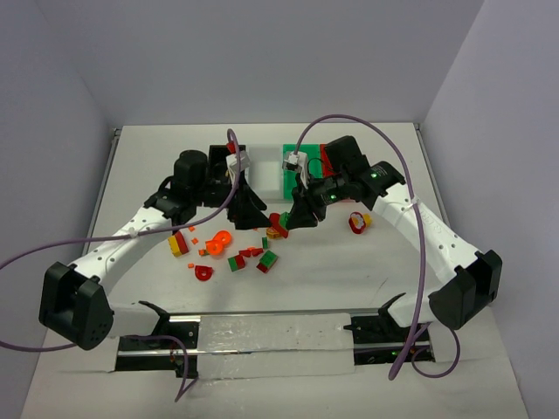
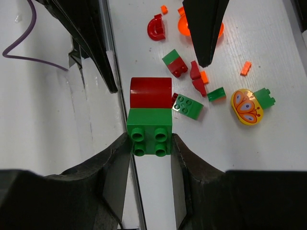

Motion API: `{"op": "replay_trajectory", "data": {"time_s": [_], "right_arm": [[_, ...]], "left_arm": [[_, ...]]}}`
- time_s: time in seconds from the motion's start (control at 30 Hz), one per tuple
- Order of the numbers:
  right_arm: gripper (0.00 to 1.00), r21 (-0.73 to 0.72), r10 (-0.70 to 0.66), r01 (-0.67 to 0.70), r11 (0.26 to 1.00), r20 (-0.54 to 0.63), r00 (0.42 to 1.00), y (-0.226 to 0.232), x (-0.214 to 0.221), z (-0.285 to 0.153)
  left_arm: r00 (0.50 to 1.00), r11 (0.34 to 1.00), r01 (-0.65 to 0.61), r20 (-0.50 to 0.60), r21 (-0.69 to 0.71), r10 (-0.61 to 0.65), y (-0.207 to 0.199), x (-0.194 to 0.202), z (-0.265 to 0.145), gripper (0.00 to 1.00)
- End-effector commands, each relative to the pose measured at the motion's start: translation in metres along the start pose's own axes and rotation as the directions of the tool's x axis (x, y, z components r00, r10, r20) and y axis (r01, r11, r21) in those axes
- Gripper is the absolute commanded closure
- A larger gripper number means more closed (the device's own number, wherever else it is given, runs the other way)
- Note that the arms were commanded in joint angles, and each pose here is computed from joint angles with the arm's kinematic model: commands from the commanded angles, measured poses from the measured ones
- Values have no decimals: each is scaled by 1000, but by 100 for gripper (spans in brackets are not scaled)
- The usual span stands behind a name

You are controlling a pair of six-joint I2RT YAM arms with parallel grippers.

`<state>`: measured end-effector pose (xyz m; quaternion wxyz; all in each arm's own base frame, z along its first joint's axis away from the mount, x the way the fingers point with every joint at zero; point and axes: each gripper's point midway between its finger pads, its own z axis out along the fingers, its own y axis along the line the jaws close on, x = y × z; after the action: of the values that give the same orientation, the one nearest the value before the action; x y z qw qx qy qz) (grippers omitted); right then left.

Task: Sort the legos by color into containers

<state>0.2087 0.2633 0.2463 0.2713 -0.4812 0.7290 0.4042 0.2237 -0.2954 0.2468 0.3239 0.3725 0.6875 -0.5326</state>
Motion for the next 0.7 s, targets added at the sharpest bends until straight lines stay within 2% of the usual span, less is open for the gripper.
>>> {"op": "replay_trajectory", "data": {"time_s": [0.0, 0.23, 0.37, 0.4, 0.5, 0.6, 0.63, 0.67], "right_arm": [[97, -42, -42, 44, 998, 58, 997, 16, -21, -9], [97, -74, -48, 52, 996, 60, 997, 20, -22, -9], [98, -102, -41, 47, 994, 60, 997, 24, -22, -8], [98, -105, -42, 48, 993, 61, 997, 25, -23, -9], [98, -118, -38, 44, 992, 54, 998, 25, -22, -7], [99, -110, -29, 35, 993, 58, 998, 20, -22, -8], [99, -111, -27, 33, 993, 59, 998, 19, -22, -8], [100, -97, -17, 24, 995, 64, 998, 11, -21, -12]], "left_arm": [[998, 995, -66, 25, 72, 65, -15, -14, 5, 14], [998, 989, -64, 13, 134, 63, -27, -10, 10, 22], [998, 987, -56, 4, 148, 56, -28, -7, 11, 38], [998, 987, -56, 5, 149, 56, -28, -7, 11, 39], [997, 980, -77, 11, 186, 76, -33, -7, 11, 60], [997, 976, -75, 0, 206, 77, -36, -3, 9, 92], [997, 976, -73, -2, 206, 75, -36, -2, 9, 93], [997, 976, -75, -6, 207, 78, -36, 2, 8, 100]]}}
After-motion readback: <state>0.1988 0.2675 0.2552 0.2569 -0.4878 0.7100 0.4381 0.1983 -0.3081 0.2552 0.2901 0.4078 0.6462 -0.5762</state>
